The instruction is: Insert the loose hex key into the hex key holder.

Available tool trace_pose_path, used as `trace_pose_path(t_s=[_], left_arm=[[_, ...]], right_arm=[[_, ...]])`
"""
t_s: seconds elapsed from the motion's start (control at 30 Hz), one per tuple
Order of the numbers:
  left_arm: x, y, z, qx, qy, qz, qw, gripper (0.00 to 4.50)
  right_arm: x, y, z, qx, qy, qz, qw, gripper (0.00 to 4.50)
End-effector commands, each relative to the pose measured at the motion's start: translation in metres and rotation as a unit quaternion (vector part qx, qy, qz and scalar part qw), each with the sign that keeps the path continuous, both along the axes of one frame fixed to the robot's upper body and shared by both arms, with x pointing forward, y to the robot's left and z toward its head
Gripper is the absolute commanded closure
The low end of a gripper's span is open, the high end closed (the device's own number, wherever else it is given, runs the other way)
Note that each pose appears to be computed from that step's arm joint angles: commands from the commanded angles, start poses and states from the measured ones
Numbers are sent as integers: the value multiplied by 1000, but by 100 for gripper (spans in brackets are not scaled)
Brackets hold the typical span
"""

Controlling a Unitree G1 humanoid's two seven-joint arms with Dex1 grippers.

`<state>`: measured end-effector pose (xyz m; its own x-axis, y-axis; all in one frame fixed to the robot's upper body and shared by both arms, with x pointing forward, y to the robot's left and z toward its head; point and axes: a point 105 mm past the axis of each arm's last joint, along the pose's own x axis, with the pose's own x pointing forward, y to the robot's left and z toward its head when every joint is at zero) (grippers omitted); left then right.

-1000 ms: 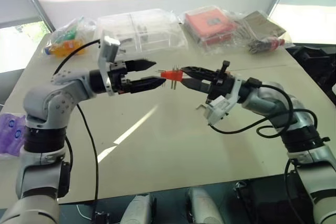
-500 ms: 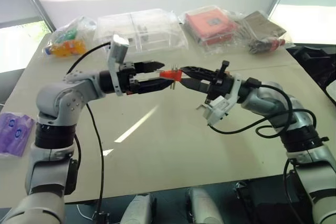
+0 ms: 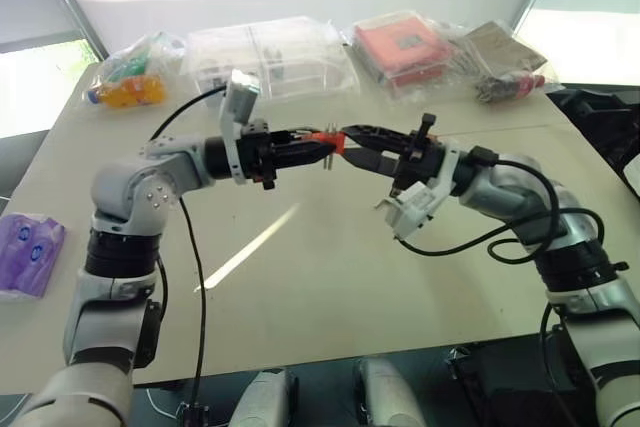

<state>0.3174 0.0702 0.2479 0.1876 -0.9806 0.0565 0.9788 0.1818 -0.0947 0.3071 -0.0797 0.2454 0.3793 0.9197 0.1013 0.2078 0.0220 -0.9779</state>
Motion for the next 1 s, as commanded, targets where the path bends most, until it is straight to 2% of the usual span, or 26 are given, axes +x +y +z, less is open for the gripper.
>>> trace_pose_path(t_s=[0.03, 0.2, 0.4, 0.47, 0.5, 0.6, 0.63, 0.73, 0.8, 0.83, 0.9, 1.0], left_arm=[[4, 4, 10, -5, -20, 16, 1000, 448], [5, 4, 8, 2, -21, 20, 1000, 448], [5, 4, 6, 8, -26, 23, 999, 448], [5, 5, 5, 10, -28, 24, 999, 450], [4, 5, 5, 10, -29, 24, 999, 450], [4, 6, 4, 12, -33, 27, 999, 450], [4, 7, 4, 12, -34, 30, 999, 450], [4, 10, 4, 13, -38, 40, 998, 450], [4, 15, 2, 20, -47, 53, 997, 450], [4, 18, 1, 24, -52, 61, 996, 450], [3, 22, -1, 31, -63, 75, 995, 450], [1, 26, -3, 33, -72, 93, 993, 450]], right_arm=[[-13, 2, 16, 15, -31, 19, 999, 350], [-12, 1, 15, 16, -23, 16, 999, 350], [-6, -2, 11, 32, 26, -3, 999, 350], [-6, -3, 10, 30, 29, -5, 999, 246], [-5, -3, 9, 29, 29, -7, 999, 218], [-3, -5, 4, 18, 35, -10, 999, 64], [-2, -6, 2, 15, 43, -13, 999, 29], [5, -15, -1, 36, 89, -35, 995, 29], [19, -28, -8, 81, 173, -76, 979, 29], [29, -38, -15, 120, 237, -105, 958, 29], [42, -55, -35, 175, 363, -159, 901, 29], [44, -67, -67, 189, 490, -205, 826, 29]])
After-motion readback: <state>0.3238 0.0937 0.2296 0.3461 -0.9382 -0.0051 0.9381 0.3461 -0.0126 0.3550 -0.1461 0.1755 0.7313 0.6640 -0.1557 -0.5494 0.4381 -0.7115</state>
